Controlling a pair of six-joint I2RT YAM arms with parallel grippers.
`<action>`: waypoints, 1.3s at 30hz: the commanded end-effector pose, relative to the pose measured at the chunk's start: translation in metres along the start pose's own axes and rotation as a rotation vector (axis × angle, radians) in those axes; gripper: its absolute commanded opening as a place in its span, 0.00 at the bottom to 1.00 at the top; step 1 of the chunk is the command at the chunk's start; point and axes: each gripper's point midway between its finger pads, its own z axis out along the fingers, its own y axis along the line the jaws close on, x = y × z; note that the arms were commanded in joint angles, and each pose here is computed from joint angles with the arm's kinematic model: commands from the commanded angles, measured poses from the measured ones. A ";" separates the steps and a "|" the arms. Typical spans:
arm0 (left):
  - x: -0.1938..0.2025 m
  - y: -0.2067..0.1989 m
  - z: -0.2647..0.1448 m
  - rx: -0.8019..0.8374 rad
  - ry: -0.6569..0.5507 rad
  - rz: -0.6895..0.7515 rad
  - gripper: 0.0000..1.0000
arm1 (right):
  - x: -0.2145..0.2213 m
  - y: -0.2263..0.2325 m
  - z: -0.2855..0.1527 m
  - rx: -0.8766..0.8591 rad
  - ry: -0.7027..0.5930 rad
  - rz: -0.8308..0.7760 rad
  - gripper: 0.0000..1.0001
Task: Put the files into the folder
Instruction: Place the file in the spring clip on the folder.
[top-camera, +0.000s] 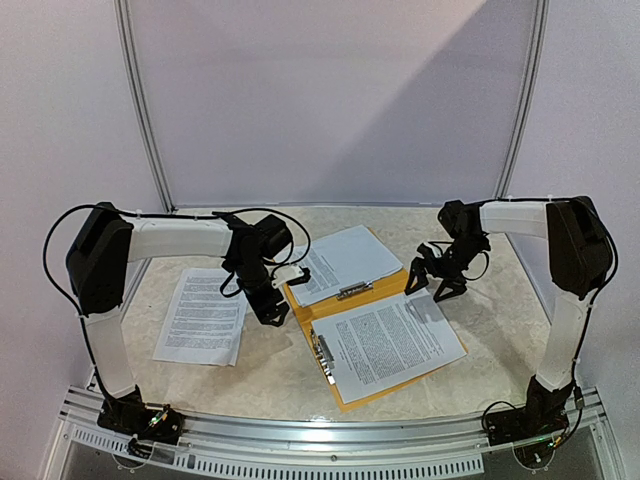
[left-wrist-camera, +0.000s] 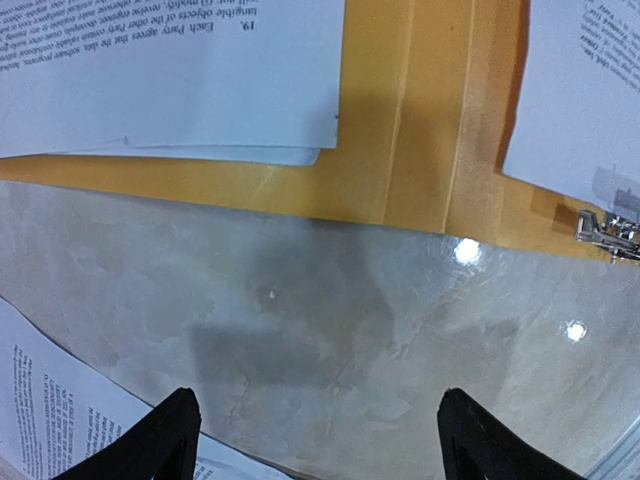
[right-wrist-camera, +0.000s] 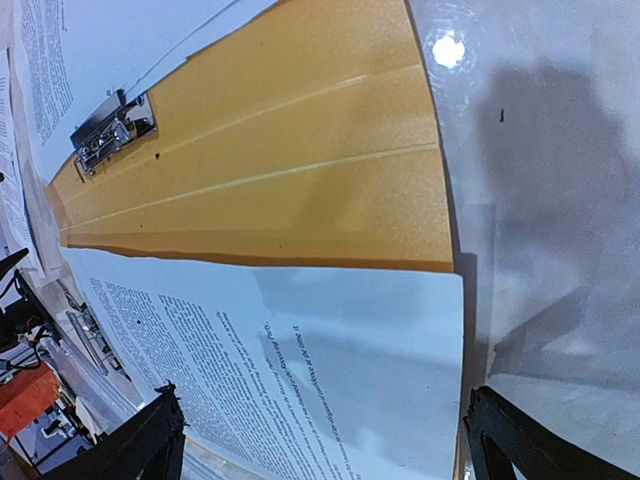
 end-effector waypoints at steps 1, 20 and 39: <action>-0.003 -0.007 0.002 0.007 0.013 0.033 0.84 | -0.004 -0.005 -0.002 0.041 -0.018 0.001 0.99; -0.004 -0.007 0.004 0.009 0.020 0.035 0.84 | -0.019 0.012 0.012 0.016 -0.031 -0.026 0.99; -0.019 0.005 -0.047 -0.060 -0.064 0.124 0.85 | -0.057 0.006 -0.064 0.266 -0.276 -0.109 0.99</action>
